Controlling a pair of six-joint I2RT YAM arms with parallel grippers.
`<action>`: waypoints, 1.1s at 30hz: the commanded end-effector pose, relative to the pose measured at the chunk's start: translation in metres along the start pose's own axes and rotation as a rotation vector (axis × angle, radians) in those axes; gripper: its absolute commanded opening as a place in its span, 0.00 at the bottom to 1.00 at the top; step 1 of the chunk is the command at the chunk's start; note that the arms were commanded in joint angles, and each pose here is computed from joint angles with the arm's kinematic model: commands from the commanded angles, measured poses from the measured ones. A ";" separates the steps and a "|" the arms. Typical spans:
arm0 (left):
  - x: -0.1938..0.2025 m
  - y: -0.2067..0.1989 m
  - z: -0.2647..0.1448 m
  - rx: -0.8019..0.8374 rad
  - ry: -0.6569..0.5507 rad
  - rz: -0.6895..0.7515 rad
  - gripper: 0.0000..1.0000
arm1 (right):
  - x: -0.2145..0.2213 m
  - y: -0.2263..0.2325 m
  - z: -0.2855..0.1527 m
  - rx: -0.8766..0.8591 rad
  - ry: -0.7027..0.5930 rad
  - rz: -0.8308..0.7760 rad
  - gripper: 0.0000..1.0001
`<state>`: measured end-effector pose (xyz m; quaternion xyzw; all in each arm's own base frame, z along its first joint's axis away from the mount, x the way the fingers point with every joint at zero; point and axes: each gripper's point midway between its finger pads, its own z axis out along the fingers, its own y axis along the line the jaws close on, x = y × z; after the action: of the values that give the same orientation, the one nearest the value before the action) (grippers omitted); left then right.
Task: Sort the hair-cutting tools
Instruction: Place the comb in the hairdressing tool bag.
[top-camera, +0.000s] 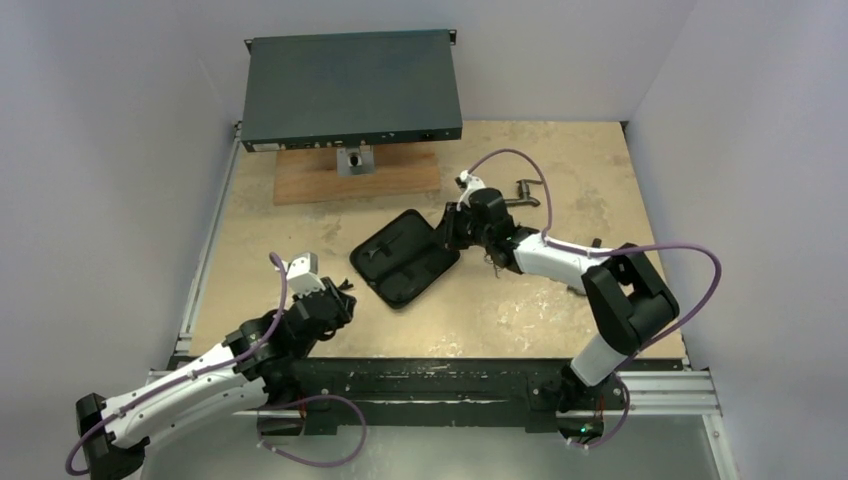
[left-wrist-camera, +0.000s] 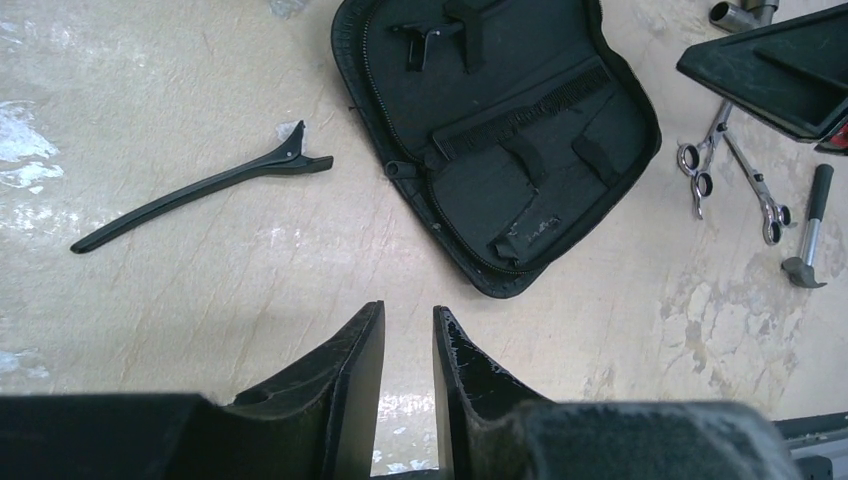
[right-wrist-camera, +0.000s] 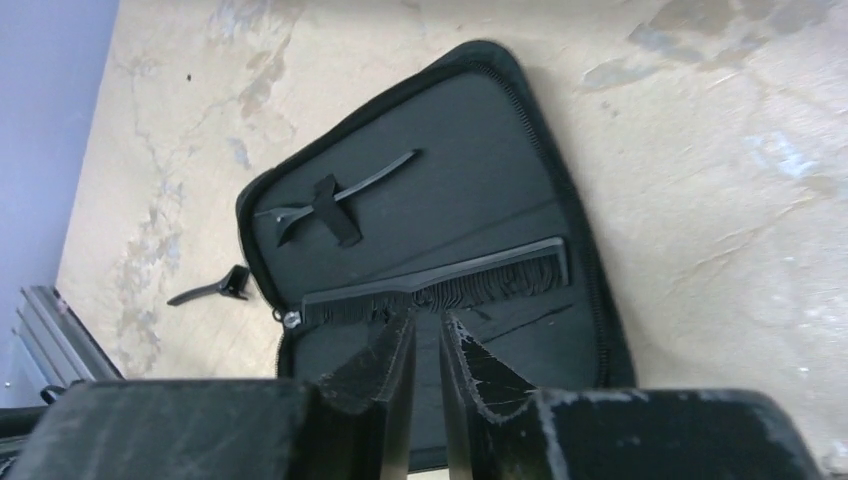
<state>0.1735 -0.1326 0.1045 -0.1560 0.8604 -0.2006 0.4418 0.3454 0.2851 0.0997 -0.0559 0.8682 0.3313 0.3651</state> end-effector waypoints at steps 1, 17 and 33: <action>-0.001 -0.012 0.003 0.028 -0.004 -0.033 0.23 | 0.015 -0.007 0.005 0.067 -0.013 -0.036 0.12; -0.003 -0.003 0.001 -0.006 -0.010 -0.033 0.23 | 0.026 -0.034 0.042 0.165 0.021 -0.025 0.02; -0.003 0.003 0.000 -0.030 -0.015 -0.036 0.23 | 0.018 -0.029 0.058 0.148 0.019 -0.010 0.02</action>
<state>0.1719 -0.1296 0.0989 -0.1660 0.8647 -0.1909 0.4339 0.3644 0.2968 0.0265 -0.0423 0.9030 0.2580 0.3409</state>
